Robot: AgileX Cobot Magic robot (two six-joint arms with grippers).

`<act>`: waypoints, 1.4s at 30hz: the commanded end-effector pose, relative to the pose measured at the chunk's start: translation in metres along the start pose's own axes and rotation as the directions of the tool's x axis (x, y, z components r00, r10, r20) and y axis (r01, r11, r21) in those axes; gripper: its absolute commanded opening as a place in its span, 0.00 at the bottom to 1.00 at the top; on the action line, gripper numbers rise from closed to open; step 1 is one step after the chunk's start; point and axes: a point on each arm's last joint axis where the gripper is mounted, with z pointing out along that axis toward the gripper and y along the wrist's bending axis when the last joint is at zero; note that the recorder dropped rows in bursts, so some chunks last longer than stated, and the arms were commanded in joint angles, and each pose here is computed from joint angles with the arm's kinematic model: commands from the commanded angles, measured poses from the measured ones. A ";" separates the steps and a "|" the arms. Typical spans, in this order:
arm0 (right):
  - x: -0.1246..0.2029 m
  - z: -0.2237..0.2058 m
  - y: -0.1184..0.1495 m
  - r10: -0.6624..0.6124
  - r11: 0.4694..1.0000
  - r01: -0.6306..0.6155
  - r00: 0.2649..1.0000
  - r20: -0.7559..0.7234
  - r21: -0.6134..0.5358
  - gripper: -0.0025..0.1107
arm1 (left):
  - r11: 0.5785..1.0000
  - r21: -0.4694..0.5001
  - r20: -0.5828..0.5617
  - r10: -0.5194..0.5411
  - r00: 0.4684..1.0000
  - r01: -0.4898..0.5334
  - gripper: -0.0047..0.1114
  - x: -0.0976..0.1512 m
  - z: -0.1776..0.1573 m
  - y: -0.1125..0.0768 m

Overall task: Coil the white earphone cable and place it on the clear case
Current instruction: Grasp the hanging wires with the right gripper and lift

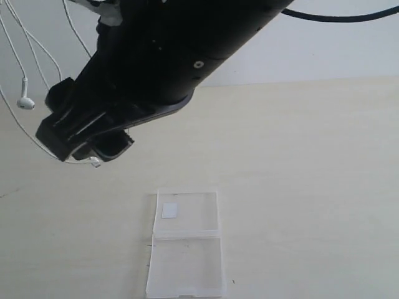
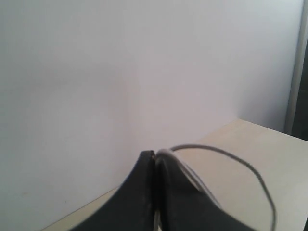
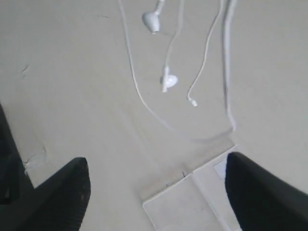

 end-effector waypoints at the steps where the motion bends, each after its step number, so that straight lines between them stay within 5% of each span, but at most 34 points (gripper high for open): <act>1: 0.000 -0.012 -0.002 0.010 0.999 -0.011 1.000 0.023 0.039 0.68 | 1.000 -0.014 0.006 -0.010 1.000 0.010 0.04 -0.001 0.002 0.002; 21: -0.029 0.027 -0.004 0.038 0.999 -0.042 0.955 0.293 0.006 0.68 | 0.988 -0.145 0.032 -0.041 0.999 0.045 0.04 -0.003 0.001 0.014; 30: -0.044 0.050 -0.006 0.108 0.994 -0.107 0.889 0.444 -0.026 0.84 | 0.979 -0.204 0.039 -0.016 0.999 0.023 0.04 -0.004 0.000 0.020; 42: -0.049 0.071 -0.010 0.142 0.989 -0.147 0.845 0.515 -0.033 0.85 | 0.976 -0.216 0.038 -0.001 0.999 0.009 0.04 -0.004 -0.001 0.021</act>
